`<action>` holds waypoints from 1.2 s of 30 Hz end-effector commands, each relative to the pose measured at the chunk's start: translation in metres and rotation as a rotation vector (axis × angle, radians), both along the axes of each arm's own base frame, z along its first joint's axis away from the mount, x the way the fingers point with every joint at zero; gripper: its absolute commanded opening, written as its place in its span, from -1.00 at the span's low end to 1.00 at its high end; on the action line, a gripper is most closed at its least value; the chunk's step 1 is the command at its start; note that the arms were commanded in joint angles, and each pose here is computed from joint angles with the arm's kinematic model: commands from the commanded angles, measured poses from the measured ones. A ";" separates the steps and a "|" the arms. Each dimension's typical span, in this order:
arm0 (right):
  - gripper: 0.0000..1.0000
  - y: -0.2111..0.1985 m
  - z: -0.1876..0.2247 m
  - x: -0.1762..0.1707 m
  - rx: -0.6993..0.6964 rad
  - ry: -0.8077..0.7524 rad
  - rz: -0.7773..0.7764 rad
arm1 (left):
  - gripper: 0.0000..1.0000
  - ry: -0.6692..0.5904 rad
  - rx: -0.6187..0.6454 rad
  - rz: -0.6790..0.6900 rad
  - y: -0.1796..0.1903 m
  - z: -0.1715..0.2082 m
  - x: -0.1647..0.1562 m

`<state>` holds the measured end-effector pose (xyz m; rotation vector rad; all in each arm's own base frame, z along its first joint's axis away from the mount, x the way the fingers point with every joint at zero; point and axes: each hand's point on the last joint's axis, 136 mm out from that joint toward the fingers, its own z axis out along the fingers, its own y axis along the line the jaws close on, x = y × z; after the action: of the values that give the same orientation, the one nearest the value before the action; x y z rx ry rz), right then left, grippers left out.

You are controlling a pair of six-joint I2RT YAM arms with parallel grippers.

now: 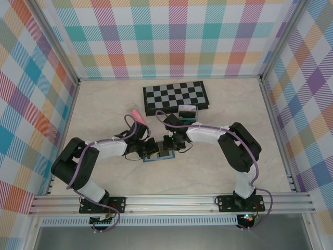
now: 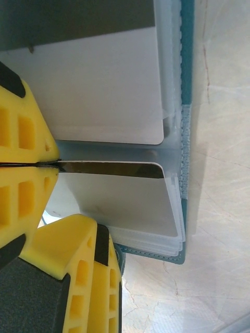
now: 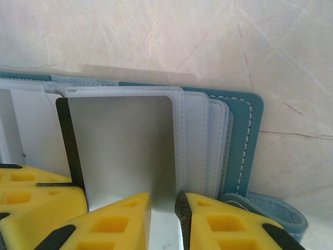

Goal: Take the credit cards out of the card holder

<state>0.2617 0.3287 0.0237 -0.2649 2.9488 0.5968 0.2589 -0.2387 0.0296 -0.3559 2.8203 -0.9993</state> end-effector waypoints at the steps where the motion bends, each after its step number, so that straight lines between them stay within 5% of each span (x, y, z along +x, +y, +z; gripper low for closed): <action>1: -0.52 -0.013 -0.025 -0.011 -0.082 0.065 -0.015 | -0.88 -0.026 0.026 -0.003 0.005 0.004 0.004; 14: -0.52 -0.021 -0.030 -0.012 -0.115 0.070 -0.037 | -0.95 -0.036 0.107 -0.005 0.027 0.006 -0.006; 21: -0.47 -0.001 0.004 -0.010 0.026 0.051 -0.007 | -1.00 -0.055 0.168 -0.009 0.048 0.019 -0.015; 29: -0.06 0.022 0.099 -0.009 0.315 -0.006 0.048 | -1.00 -0.188 0.100 -0.012 0.051 0.071 -0.011; 36: 0.34 0.021 0.133 -0.001 0.496 0.014 0.029 | -1.00 -0.279 -0.066 -0.004 0.036 0.119 -0.004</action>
<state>0.2628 0.3485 0.1479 -0.2635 2.7145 1.1567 0.2484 -0.1929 0.1138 -0.2274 2.6392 -0.9245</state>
